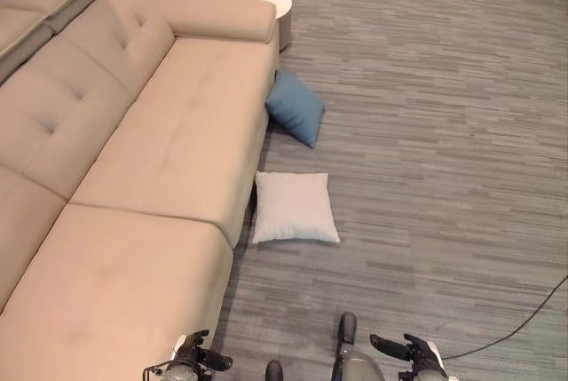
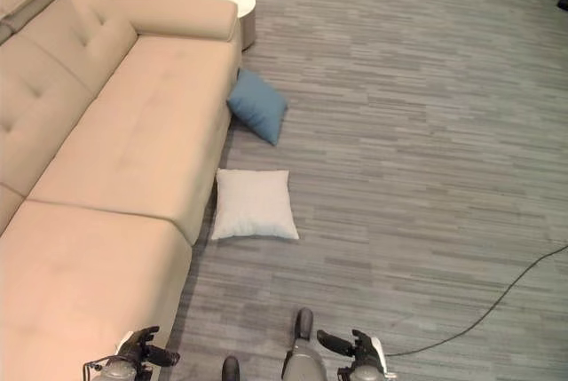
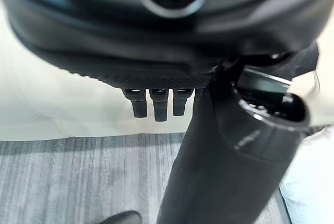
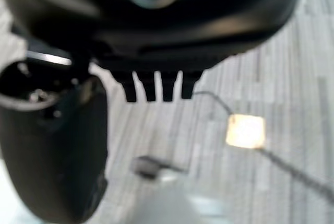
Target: Pick up all the scattered cushions and arrange them neatly on the sofa.
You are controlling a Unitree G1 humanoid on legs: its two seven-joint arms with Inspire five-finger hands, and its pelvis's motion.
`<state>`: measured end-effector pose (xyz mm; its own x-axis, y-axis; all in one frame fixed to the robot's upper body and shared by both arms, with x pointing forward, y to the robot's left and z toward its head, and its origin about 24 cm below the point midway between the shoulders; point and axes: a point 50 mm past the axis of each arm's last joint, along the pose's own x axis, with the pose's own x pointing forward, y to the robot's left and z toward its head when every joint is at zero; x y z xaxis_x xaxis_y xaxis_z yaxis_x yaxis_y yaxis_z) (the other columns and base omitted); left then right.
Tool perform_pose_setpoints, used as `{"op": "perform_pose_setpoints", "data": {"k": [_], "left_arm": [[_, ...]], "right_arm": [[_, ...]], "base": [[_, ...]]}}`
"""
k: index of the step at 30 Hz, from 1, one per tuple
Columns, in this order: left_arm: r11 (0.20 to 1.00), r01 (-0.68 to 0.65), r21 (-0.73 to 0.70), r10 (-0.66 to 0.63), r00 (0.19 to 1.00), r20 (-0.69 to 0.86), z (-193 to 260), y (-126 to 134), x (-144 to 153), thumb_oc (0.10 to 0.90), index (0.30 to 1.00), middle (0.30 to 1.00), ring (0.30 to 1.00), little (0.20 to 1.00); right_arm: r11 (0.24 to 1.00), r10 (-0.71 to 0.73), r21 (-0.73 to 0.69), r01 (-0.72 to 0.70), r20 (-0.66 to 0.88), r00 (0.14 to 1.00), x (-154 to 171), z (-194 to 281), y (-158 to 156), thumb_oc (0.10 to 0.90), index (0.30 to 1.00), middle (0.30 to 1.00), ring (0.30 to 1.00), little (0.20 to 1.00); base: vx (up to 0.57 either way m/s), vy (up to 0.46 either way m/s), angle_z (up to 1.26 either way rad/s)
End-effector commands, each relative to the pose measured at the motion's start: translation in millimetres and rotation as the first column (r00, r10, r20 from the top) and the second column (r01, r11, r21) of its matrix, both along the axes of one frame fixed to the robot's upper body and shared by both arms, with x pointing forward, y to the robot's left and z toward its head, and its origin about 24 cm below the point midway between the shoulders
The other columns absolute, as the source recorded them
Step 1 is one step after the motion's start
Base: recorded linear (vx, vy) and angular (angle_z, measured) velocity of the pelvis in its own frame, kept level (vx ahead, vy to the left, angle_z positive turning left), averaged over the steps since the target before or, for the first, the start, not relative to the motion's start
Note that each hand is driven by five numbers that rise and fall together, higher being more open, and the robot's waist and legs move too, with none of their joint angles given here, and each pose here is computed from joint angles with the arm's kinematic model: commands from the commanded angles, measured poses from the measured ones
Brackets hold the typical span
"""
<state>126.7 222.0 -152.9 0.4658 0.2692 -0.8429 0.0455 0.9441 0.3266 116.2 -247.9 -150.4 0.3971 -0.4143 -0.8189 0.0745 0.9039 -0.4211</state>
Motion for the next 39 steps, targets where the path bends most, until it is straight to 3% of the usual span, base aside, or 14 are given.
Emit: {"op": "perform_pose_setpoints", "data": {"k": [1, 14, 30, 39], "left_arm": [[0.999, 0.027, -0.020, -0.024, 0.991, 0.129, 8.8, -15.8, 26.3, 0.800, 0.900, 0.900, 0.900, 0.900], [0.993, 0.102, -0.056, -0.094, 0.986, 0.136, 9.2, -35.1, 33.9, 0.800, 0.900, 0.900, 0.900, 0.900], [0.999, 0.033, 0.001, -0.033, 0.992, 0.125, 11.1, -5.8, 26.8, 0.800, 0.900, 0.900, 0.900, 0.900], [0.999, 0.017, 0.027, -0.019, 0.995, 0.101, 8.8, 3.0, 17.0, 0.800, 0.900, 0.900, 0.900, 0.900]], "right_arm": [[0.996, 0.011, -0.088, -0.008, 0.037, 0.999, 5.9, 11.2, -27.1, 0.800, 0.900, 0.900, 0.900, 0.900], [0.992, -0.047, -0.115, 0.054, 0.058, 0.997, -0.6, 15.5, -41.8, 0.800, 0.900, 0.900, 0.900, 0.900], [0.996, 0.016, -0.087, -0.012, 0.041, 0.999, 6.0, 11.3, -26.2, 0.800, 0.900, 0.900, 0.900, 0.900], [0.994, 0.068, -0.090, -0.063, 0.058, 0.996, 16.2, 13.9, -23.1, 0.800, 0.900, 0.900, 0.900, 0.900]], "base": [[0.22, -0.291, 0.54], [0.13, -0.121, 0.40], [0.20, 0.156, 0.01], [0.13, -0.054, -0.05]]}}
